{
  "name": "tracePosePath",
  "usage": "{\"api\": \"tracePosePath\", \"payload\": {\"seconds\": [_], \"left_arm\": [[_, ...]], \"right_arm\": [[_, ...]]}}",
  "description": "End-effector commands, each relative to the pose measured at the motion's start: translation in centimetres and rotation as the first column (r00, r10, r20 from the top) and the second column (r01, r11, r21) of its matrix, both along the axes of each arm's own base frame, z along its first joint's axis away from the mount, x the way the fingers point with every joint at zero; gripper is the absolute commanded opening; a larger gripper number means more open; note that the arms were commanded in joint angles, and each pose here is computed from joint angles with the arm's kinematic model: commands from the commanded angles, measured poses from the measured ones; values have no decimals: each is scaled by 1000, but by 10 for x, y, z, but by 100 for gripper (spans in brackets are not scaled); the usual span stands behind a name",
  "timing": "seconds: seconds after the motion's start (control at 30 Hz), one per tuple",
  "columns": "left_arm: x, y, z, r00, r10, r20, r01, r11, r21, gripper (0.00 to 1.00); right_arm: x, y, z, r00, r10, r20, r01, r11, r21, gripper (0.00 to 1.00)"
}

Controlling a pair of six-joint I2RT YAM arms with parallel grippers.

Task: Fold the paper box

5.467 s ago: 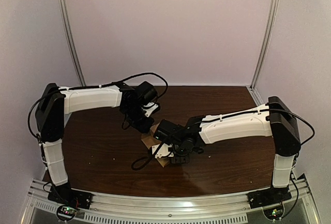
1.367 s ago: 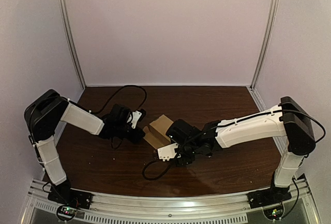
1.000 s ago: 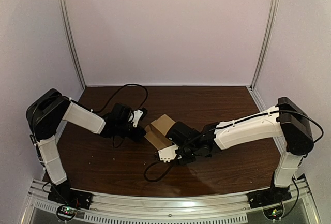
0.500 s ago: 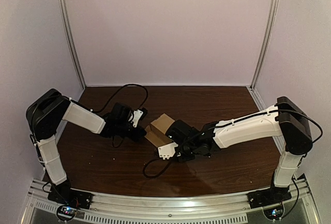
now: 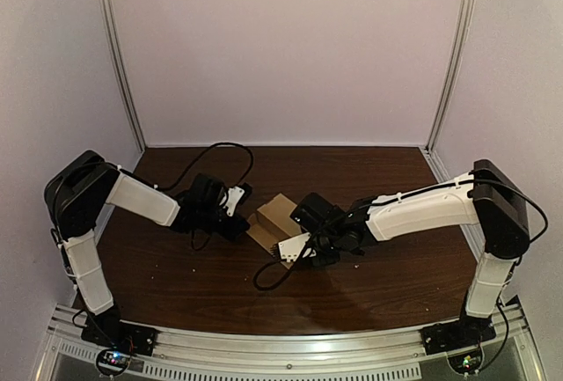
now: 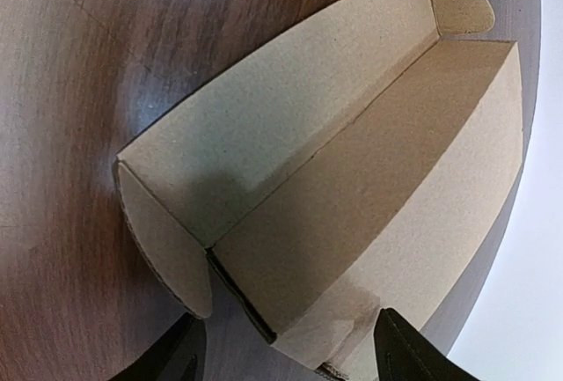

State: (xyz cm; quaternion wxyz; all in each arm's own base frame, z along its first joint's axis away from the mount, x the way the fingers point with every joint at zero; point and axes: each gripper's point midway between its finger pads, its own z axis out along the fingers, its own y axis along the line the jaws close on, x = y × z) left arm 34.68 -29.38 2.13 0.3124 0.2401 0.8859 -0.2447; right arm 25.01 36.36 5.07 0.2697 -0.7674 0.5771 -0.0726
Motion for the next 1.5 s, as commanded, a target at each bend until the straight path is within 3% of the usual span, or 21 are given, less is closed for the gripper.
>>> {"api": "tracePosePath", "payload": {"seconds": [0.0,0.2,0.33,0.77,1.47], "left_arm": [[6,-5,12,999,-21,24,21,1000,-19,1],[6,-7,15,1000,-22,17,23,1000,-22,1],[5,-7,16,1000,-23,11,23,999,-24,1],[4,-8,15,999,-43,2,43,999,-1,0],[15,-14,13,999,-48,24,48,999,0,5]], "right_arm": [[-1,6,7,999,7,-42,-6,999,32,67],[-6,12,0,996,3,-91,1,999,45,69],[-9,12,-7,994,4,-113,0,999,36,78],[-8,8,-12,994,-2,-106,4,1000,17,60],[-12,6,-18,991,-4,-133,5,1000,6,60]]}}
